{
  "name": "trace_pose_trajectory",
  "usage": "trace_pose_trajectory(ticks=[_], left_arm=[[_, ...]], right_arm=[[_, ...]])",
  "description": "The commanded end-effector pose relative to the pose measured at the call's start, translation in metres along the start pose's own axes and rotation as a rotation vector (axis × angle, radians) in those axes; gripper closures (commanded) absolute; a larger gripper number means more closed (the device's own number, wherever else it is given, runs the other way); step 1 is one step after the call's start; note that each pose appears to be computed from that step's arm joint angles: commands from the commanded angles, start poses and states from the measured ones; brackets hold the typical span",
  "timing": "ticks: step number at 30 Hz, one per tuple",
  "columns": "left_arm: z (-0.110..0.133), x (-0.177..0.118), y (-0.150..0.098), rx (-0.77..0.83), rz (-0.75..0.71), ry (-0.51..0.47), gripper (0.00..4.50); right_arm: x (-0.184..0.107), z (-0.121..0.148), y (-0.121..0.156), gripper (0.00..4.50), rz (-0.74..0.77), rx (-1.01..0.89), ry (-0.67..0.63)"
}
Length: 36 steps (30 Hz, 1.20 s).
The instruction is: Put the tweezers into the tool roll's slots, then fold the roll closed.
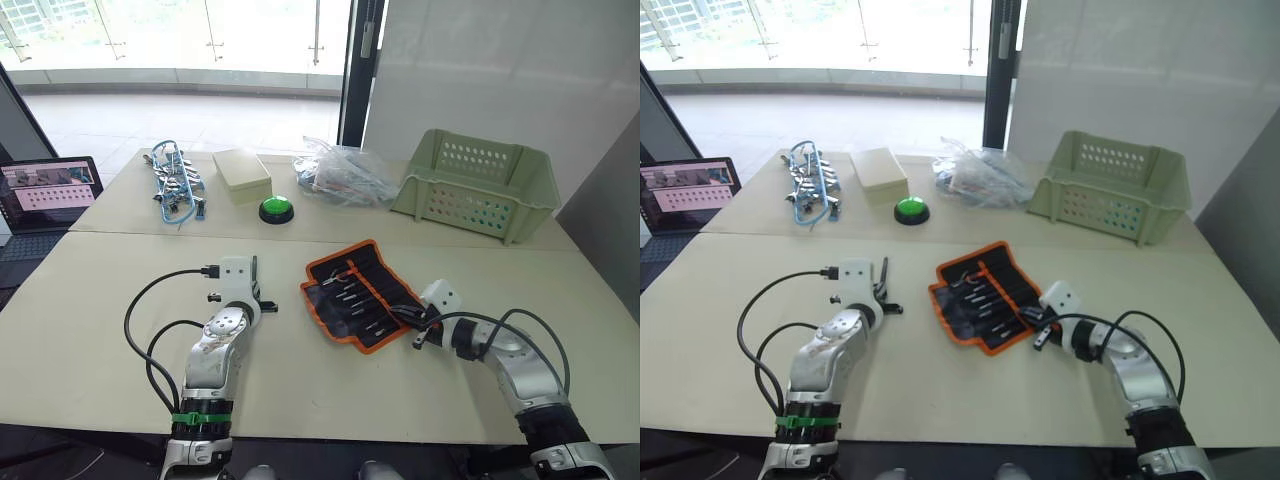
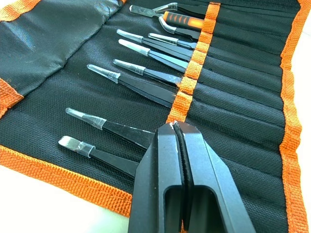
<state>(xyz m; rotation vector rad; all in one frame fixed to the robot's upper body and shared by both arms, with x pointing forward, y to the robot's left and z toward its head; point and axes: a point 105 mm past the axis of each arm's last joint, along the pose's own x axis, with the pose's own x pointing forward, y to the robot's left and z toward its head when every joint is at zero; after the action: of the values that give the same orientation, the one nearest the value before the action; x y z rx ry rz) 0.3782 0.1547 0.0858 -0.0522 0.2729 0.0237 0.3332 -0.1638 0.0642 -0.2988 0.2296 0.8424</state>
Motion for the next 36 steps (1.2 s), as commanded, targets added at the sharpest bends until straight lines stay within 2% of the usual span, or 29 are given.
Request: trace_pose_trajectory(ticks=[1,8,12,16,18,21,23,25,28,32,36], left_arm=[[0.01,0.007,0.004,0.017,0.005,-0.036,4.48],[0.023,0.006,0.013,0.03,0.03,-0.098,4.48],[0.05,-0.003,0.014,0.052,0.015,-0.229,4.48],[0.086,-0.018,-0.005,0.127,-0.118,-0.391,4.48],[0.1,-0.025,-0.014,0.177,-0.176,-0.44,4.48],[0.118,-0.037,-0.042,0.271,-0.335,-0.485,4.48],[0.12,-0.044,-0.062,0.309,-0.469,-0.466,4.48],[0.115,-0.05,-0.082,0.349,-0.62,-0.407,4.48],[0.088,-0.059,-0.109,0.468,-0.85,-0.206,4.48],[0.066,-0.065,-0.121,0.515,-0.971,-0.04,4.48],[0.048,-0.065,-0.125,0.557,-1.006,0.075,4.48]], right_arm=[[0.0,-0.048,0.019,4.5,0.045,0.107,0.175],[-0.001,-0.049,0.02,4.5,0.045,0.105,0.178],[-0.001,-0.048,0.021,4.5,0.047,0.106,0.178],[0.001,-0.049,0.023,4.5,0.05,0.108,0.177],[0.001,-0.049,0.024,4.5,0.051,0.102,0.179],[0.001,-0.047,0.021,4.5,0.04,0.097,0.173],[0.0,-0.047,0.019,4.5,0.03,0.093,0.174],[-0.003,-0.047,0.017,4.5,0.017,0.091,0.176],[-0.01,-0.047,0.018,4.5,0.002,0.07,0.182],[-0.014,-0.046,0.021,4.5,-0.014,0.073,0.176],[-0.018,-0.046,0.023,4.5,-0.043,0.075,0.178]])
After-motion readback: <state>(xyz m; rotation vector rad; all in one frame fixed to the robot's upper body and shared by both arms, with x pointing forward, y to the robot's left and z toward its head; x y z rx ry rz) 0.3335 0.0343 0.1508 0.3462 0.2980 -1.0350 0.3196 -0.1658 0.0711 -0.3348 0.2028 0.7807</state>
